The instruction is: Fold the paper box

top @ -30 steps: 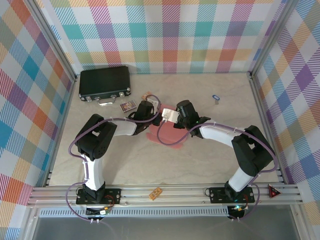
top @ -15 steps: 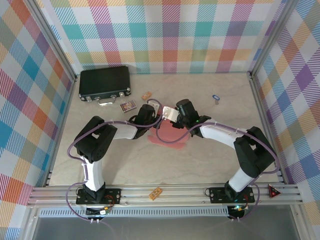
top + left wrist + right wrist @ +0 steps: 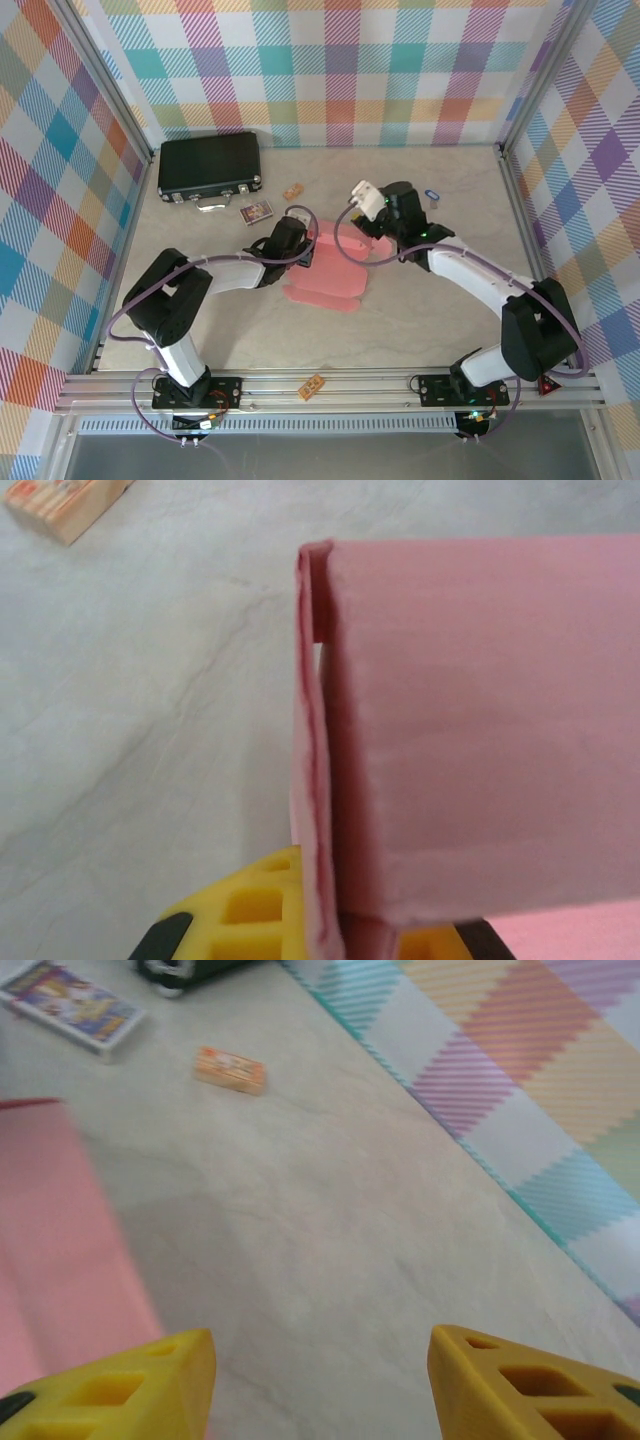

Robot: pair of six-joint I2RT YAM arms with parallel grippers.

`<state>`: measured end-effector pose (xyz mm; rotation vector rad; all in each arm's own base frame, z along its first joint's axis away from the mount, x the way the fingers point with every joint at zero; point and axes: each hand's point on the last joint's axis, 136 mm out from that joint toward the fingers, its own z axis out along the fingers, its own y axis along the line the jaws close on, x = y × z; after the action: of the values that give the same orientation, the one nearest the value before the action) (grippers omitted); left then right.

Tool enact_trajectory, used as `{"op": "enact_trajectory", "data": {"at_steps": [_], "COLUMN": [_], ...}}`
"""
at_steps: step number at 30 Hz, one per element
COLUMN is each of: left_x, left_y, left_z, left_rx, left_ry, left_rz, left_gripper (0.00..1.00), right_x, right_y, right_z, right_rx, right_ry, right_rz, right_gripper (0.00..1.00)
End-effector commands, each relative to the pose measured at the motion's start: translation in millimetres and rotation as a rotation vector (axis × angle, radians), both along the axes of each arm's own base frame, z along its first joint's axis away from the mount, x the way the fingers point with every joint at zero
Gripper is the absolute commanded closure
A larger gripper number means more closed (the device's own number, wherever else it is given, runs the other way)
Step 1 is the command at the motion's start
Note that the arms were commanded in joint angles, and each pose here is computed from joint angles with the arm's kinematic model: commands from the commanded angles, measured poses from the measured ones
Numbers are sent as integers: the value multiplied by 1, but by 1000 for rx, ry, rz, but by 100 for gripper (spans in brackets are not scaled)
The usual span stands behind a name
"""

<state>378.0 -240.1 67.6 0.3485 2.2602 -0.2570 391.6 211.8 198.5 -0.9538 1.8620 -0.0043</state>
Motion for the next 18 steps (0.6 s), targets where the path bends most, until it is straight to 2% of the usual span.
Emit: {"op": "enact_trajectory", "data": {"at_steps": [1, 8, 18], "left_x": [-9, -14, -15], "left_y": [11, 17, 18], "left_z": [3, -1, -4], "left_rx": [26, 28, 17], "left_ry": [13, 25, 40], "left_rz": [44, 64, 85], "left_gripper": [100, 100, 100], "right_x": [7, 16, -7], "right_y": [-24, -83, -71], "right_z": [2, -50, -112], "right_rx": [83, 71, 22], "right_ry": [65, 240, 445], "right_rz": [-90, -275, -159], "right_gripper": [42, 43, 46]}}
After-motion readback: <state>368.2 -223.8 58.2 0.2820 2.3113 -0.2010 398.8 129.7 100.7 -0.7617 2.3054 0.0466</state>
